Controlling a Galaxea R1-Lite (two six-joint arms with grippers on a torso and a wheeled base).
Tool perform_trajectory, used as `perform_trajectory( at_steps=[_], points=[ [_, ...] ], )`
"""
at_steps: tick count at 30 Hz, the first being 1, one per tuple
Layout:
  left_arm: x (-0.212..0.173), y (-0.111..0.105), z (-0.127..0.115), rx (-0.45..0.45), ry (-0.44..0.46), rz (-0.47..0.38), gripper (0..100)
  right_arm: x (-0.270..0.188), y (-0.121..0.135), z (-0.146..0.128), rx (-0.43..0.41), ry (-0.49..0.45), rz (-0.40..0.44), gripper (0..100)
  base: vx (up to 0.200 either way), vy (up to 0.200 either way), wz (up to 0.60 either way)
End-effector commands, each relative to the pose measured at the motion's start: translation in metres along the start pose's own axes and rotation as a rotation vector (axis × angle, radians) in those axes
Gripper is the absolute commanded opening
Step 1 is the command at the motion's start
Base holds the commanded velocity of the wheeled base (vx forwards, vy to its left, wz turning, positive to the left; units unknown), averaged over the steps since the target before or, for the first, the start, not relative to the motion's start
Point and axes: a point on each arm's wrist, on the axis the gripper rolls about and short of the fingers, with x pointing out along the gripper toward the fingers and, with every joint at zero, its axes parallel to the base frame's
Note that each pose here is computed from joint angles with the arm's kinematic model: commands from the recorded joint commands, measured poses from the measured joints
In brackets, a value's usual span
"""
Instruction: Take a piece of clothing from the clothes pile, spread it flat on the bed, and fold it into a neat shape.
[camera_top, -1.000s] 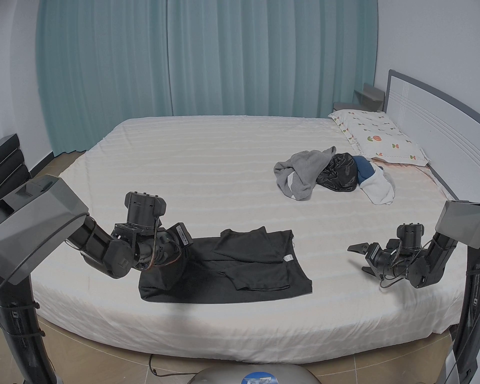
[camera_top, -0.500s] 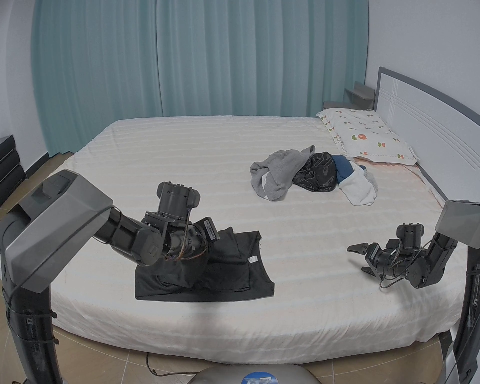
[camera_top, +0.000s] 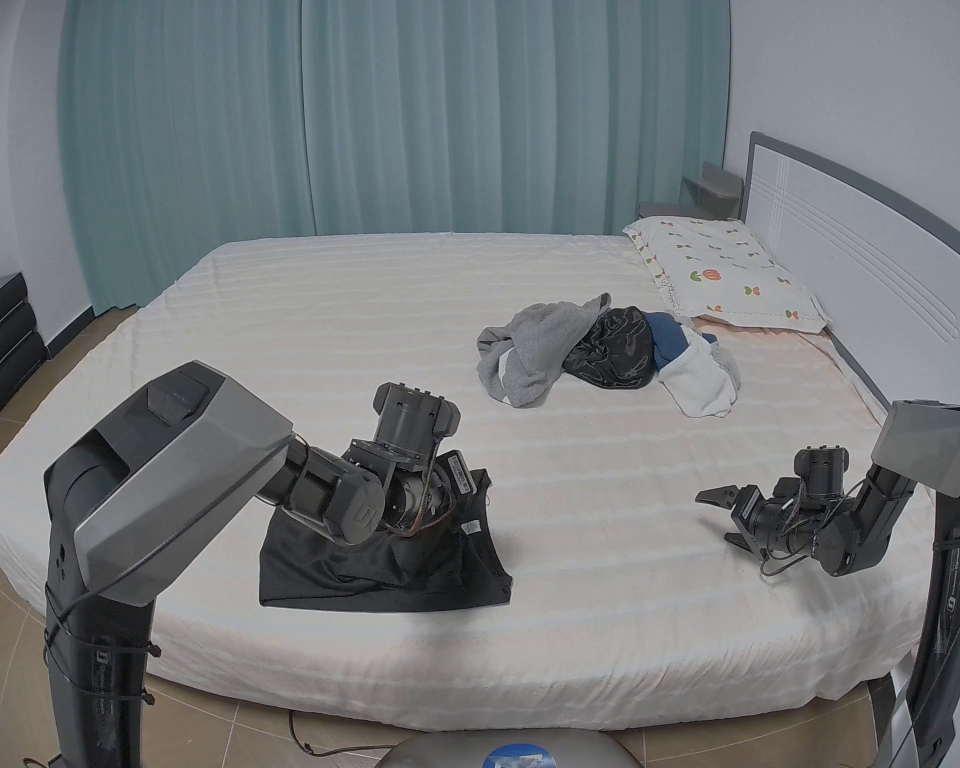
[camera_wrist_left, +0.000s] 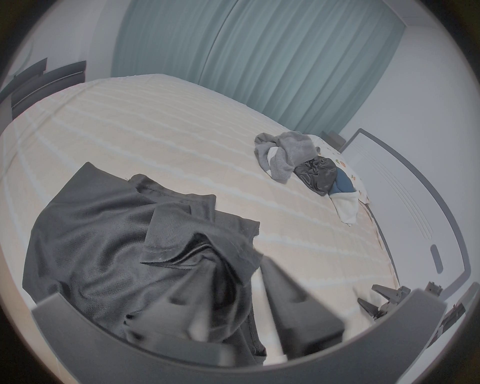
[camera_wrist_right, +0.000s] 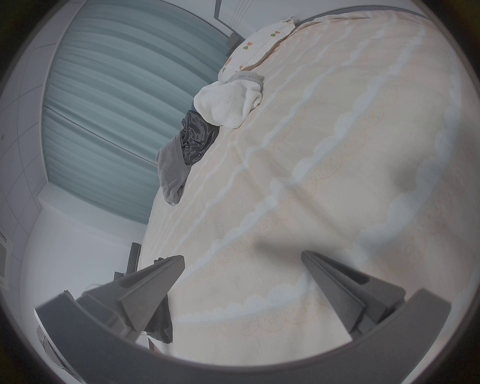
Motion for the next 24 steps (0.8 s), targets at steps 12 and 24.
perform_trajectory(
  at_steps=[12, 24],
  points=[
    [-0.019, -0.006, 0.011, -0.086, -0.014, -0.009, 100, -0.001, 0.001, 0.0, 0.0, -0.001, 0.002, 100, 0.0, 0.0, 0.0],
    [-0.065, 0.012, 0.04, -0.18, -0.05, -0.037, 100, -0.003, 0.004, -0.001, -0.004, 0.001, 0.007, 100, 0.0, 0.0, 0.0]
  ],
)
